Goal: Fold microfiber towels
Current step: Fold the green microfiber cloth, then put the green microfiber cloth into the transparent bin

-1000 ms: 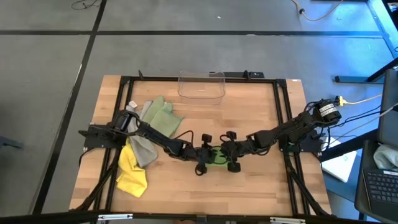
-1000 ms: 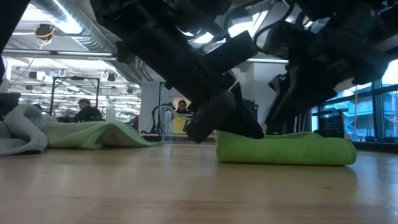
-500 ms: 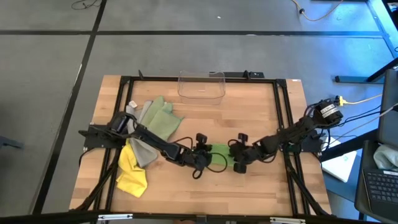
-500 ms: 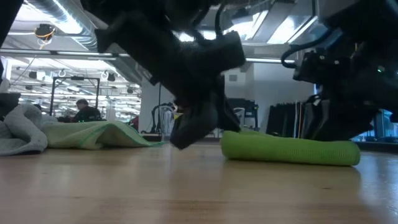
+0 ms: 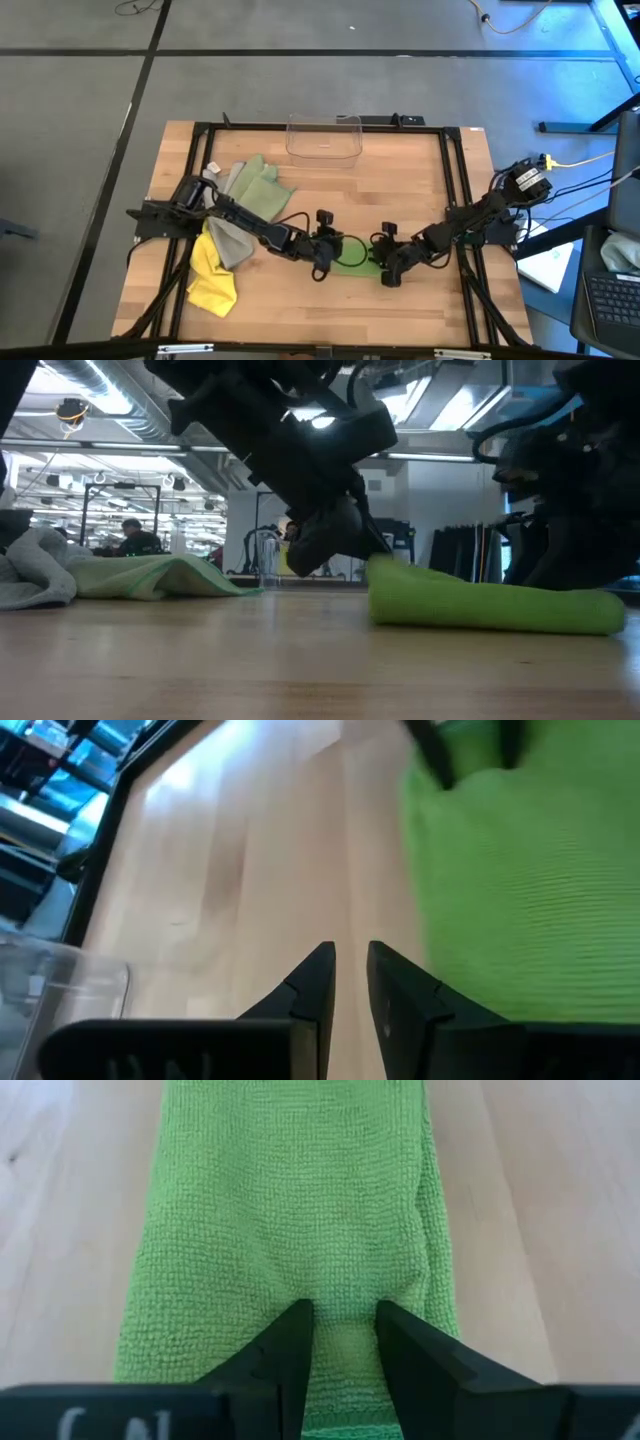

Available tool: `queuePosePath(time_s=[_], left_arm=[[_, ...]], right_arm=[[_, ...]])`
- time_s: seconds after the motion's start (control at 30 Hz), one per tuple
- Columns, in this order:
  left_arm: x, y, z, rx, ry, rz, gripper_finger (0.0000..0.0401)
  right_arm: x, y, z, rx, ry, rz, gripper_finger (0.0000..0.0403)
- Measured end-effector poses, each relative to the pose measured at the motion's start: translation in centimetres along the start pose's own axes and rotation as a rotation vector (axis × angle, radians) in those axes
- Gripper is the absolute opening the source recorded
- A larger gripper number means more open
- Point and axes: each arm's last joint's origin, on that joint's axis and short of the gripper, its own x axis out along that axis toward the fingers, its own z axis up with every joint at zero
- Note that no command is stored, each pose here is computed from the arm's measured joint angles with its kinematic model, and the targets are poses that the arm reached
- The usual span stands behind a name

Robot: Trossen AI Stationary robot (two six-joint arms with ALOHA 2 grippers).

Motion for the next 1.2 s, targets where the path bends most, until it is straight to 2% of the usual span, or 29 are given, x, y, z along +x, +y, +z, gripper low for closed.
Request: queuePosePath(time_s=[0.23,0.3,0.43,0.53,0.7,0.83,0.97,1.03,1.2], left_arm=[[0.5,0.6,0.2,-0.057,-0.038,-0.046,0.0056],[0.5,0.6,0.1,-0.039,-0.022,-0.027,0.0056],[0.3,0.4,0.1,-0.006,-0.013,0.018,0.0056],[0.0,0.1,0.2,0.002,-0.021,0.015,0.0056],[-0.2,-0.1,0.3,0.011,-0.017,0.038,0.0056],[0.0,0.2,0.0,0.000,0.001,0.040,0.0056],[0.3,0.3,0.1,0.000,-0.022,-0.026,0.0057],[0.2,0.2,0.2,0.068,-0.038,-0.043,0.0062],[-0.3,-0.5,0.5,0.389,-0.070,-0.056,0.0096]], right_arm=[[-0.2,-0.3,-0.6,-0.030,0.052,-0.072,0.0122],[-0.3,-0.8,-1.2,0.003,0.087,-0.166,0.0122],[-0.5,-2.3,-2.1,0.073,0.085,-0.426,0.0122],[-0.5,-3.2,-2.2,0.081,0.078,-0.506,0.0122],[-0.3,-3.6,-1.8,-0.023,0.132,-0.472,0.0122],[-0.3,-3.5,-1.8,-0.055,0.125,-0.487,0.0122],[-0.9,-2.9,-0.9,-0.122,0.079,-0.509,0.0122],[-1.4,-2.4,0.3,-0.124,0.034,-0.489,0.0122],[-3.3,-1.0,2.7,-0.127,-0.030,-0.403,0.0122]])
